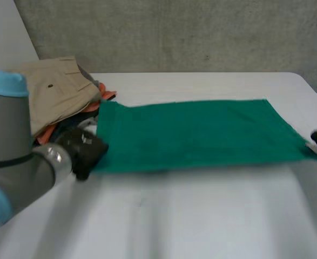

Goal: Fold the laundry.

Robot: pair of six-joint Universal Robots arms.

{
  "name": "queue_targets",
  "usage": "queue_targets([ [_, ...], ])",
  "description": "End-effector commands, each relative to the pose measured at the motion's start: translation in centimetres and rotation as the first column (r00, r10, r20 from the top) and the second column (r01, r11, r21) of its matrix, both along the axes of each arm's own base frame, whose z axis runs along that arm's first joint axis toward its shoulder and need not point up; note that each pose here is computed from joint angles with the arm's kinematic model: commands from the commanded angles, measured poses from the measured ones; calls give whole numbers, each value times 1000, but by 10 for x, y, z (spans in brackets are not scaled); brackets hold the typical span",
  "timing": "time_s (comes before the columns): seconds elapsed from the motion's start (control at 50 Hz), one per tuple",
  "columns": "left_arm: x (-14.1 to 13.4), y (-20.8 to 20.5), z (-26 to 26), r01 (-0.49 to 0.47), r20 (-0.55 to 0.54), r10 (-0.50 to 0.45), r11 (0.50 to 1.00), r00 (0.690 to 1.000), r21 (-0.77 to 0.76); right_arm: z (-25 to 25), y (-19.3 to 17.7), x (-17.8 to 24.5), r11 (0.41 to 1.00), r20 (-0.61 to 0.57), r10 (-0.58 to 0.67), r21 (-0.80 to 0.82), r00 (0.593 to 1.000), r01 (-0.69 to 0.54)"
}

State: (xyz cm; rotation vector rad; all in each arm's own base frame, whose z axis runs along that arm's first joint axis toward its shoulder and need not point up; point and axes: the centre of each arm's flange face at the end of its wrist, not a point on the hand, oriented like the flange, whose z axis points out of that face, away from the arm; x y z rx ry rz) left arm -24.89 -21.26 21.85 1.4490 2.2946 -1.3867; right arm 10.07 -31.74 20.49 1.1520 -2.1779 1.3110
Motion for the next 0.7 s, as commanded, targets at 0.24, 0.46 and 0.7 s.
queue_targets([
  [0.24,-27,-25,27,22,-55,-30,990,998,-140,0,-30,11,987,1,69,-146,998,-68],
  [0.46,-58,-94,7,-65,-98,47,978,994,-197,-21,-95,34,955,106,25,-296,994,7],
  [0.7,-81,-140,-20,-130,-99,108,956,989,-261,-47,-151,64,870,112,54,-492,992,8],
])
